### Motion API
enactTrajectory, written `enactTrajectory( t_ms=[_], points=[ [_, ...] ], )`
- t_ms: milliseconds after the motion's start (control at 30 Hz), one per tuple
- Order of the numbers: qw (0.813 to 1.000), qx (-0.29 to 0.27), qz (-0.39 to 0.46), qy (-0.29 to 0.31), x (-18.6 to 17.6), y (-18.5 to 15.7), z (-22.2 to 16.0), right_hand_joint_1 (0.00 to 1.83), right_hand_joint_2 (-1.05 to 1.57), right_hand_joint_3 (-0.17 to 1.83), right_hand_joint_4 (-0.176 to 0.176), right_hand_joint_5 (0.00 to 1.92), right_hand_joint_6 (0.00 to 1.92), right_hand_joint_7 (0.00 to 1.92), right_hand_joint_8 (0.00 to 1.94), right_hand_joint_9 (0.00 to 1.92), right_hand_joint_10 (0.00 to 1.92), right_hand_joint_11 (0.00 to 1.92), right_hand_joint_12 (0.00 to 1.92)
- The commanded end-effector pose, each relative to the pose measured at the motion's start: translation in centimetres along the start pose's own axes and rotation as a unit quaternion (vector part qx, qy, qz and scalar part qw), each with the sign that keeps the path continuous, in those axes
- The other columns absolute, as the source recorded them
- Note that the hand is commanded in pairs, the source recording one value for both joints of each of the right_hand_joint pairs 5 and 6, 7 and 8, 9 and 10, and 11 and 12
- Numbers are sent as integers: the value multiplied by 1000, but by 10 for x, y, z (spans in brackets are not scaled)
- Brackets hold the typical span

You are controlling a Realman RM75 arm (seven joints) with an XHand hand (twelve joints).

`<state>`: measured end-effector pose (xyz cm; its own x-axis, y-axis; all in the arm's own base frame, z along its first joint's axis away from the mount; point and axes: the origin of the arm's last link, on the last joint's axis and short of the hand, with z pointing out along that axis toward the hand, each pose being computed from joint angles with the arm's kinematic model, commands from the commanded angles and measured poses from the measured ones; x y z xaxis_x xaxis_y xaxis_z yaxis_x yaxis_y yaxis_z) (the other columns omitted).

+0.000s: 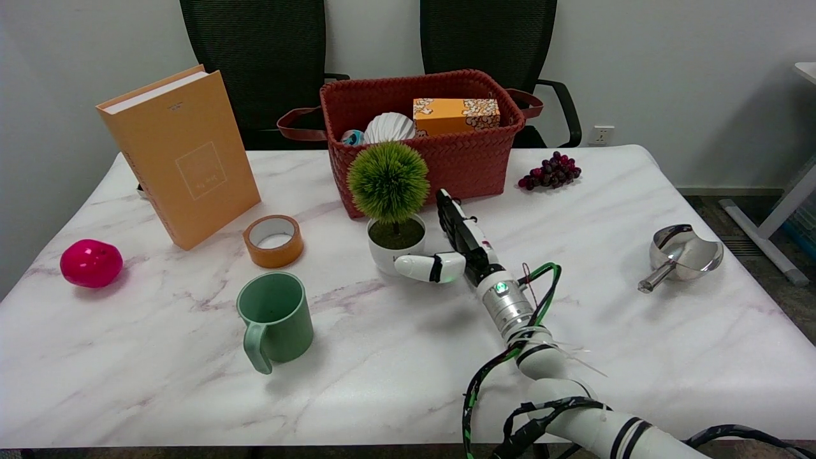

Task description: Pick up the potted plant.

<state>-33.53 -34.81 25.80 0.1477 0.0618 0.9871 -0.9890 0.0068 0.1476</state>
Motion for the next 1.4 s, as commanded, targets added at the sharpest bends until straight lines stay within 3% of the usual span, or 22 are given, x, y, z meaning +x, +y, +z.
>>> enactTrajectory(
  t_ms=[33,700,1400],
  points=[
    [1000,-1,-3,-6,-10,0,8,1079,-184,567,0,0,0,0,0,0,0,0,0],
    [1000,-3,-14,-16,-16,-1,19,1105,-243,630,0,0,0,219,219,0,0,0,0],
    [1000,-19,-2,-16,-30,9,19,1109,-265,650,0,0,0,266,266,0,0,0,0]
  ],
)
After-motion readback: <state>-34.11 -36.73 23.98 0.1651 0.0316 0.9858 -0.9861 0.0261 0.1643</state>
